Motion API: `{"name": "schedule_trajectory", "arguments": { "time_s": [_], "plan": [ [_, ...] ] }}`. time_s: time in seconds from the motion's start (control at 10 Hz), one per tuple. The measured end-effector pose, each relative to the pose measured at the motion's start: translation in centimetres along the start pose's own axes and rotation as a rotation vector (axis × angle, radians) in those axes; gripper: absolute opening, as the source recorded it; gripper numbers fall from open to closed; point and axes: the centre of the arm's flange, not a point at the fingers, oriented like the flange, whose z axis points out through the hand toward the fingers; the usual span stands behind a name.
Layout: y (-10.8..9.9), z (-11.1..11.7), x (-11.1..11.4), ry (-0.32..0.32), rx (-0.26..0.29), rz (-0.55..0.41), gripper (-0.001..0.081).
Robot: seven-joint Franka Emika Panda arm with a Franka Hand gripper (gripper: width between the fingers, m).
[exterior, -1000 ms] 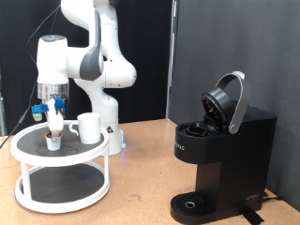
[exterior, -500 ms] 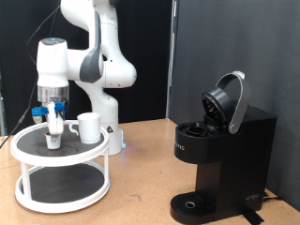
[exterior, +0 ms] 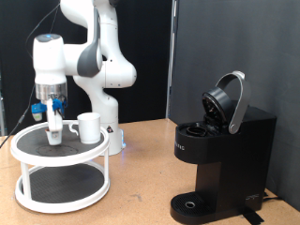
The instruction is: Make a cup of coffee with the keurig machine
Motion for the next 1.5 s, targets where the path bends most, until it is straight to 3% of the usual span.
{"name": "schedule_trajectory", "arguments": {
  "time_s": [0.3, 0.6, 1.0, 1.1, 1.3, 1.5],
  "plan": [
    [-0.5, -3.8, 0.8, -0.018, -0.051, -0.031, 0.0360],
    [-0.3, -3.7, 0.4, -0.051, -0.071, -0.010, 0.0360],
    [-0.1, -6.7, -4.1, -0.275, -0.166, 0.047, 0.0360],
    [0.2, -7.0, -5.5, -0.294, -0.168, 0.068, 0.0360],
    [0.7, -7.3, -8.0, -0.263, -0.138, 0.138, 0.0360],
    [0.8, -7.3, -8.1, -0.305, -0.157, 0.141, 0.0360]
  ]
}}
